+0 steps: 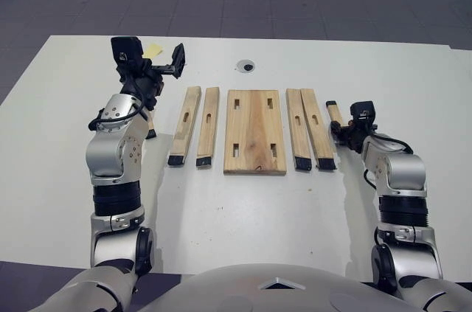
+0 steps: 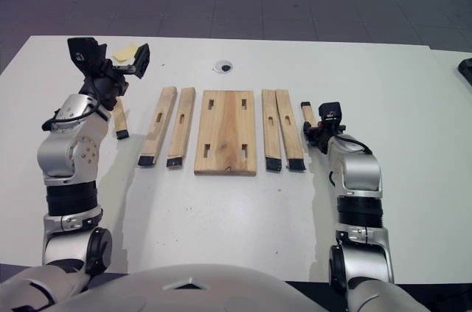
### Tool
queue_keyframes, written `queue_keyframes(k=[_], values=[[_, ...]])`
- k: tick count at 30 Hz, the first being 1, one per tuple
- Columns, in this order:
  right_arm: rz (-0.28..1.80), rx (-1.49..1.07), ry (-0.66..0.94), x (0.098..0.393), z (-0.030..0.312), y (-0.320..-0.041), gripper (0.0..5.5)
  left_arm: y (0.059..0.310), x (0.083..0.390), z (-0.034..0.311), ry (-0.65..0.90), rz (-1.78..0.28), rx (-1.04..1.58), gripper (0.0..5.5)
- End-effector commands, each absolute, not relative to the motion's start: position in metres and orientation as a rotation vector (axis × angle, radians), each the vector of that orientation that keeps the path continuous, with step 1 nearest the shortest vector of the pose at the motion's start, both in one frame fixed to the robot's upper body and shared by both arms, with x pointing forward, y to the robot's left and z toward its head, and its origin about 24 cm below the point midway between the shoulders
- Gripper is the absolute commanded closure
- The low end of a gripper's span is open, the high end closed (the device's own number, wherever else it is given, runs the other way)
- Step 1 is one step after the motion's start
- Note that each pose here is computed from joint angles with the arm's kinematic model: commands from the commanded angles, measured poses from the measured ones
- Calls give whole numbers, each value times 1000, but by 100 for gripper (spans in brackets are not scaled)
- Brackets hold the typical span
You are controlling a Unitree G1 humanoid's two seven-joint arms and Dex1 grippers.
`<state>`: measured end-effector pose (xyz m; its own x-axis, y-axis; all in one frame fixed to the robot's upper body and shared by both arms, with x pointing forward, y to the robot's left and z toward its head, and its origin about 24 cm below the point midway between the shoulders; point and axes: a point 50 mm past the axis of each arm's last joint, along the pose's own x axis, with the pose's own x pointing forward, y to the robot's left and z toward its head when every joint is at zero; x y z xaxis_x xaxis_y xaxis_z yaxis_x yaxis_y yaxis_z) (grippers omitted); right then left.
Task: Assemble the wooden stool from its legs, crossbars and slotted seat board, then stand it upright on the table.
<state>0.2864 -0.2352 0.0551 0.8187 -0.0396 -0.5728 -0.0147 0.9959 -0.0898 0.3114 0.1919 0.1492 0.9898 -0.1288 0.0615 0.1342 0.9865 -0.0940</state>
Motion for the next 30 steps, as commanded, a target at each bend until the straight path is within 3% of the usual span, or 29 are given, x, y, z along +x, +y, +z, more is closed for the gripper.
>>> queue_keyframes(k=[1, 6, 12, 17, 22, 26, 30], values=[[-28, -21, 759, 275, 34, -239, 340, 193, 312, 158, -71, -122, -79, 10], [10, 58, 783, 276, 34, -235, 419, 193, 312, 157, -67, -114, -84, 10], [21, 89, 641, 287, 56, -236, 420, 190, 311, 157, -108, -132, -29, 10], [55, -105, 246, 300, 118, -232, 420, 190, 313, 158, -105, -161, -113, 10], [218, -156, -203, 306, 189, -196, 420, 166, 306, 190, -160, -452, -437, 10], [307, -208, -336, 312, 198, -175, 420, 144, 302, 214, -128, -713, -713, 10], [415, -221, -399, 309, 193, -149, 420, 114, 300, 233, -44, -911, -818, 10]])
